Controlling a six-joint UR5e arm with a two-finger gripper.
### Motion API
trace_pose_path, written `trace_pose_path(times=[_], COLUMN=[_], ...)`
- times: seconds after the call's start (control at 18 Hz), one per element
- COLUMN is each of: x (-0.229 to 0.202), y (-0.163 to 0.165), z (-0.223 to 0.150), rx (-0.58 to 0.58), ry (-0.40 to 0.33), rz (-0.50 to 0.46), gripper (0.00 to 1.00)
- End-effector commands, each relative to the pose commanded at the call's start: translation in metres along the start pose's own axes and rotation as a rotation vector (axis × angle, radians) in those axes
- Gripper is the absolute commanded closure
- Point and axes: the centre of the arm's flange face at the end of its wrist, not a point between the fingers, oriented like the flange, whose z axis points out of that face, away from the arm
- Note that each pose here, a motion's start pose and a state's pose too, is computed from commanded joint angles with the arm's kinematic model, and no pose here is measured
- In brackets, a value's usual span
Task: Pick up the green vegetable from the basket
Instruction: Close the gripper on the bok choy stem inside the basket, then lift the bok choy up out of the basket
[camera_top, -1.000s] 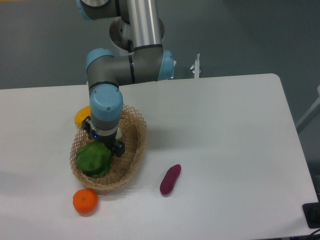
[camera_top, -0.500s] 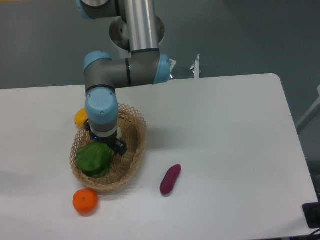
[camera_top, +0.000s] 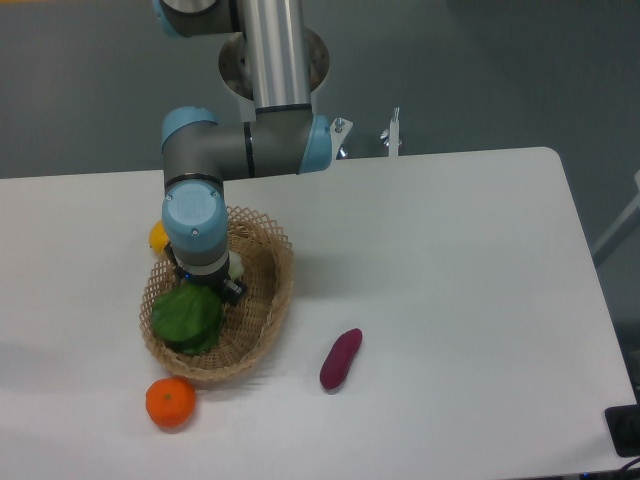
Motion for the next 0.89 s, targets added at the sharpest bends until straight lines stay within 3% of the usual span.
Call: trace_pose_path(times=[0.5, 0.67, 0.89], x=[-0.034, -0.065, -0.113], y=[0.018, 0.031, 0.051], z=[-0.064, -0.086, -0.131], rx=[0.102, 0.094, 0.127], ry=[-0.039, -0.025, -0.061], rz=[-0.071, -0.126, -0.196], gripper=[1.00, 1.00, 0.99])
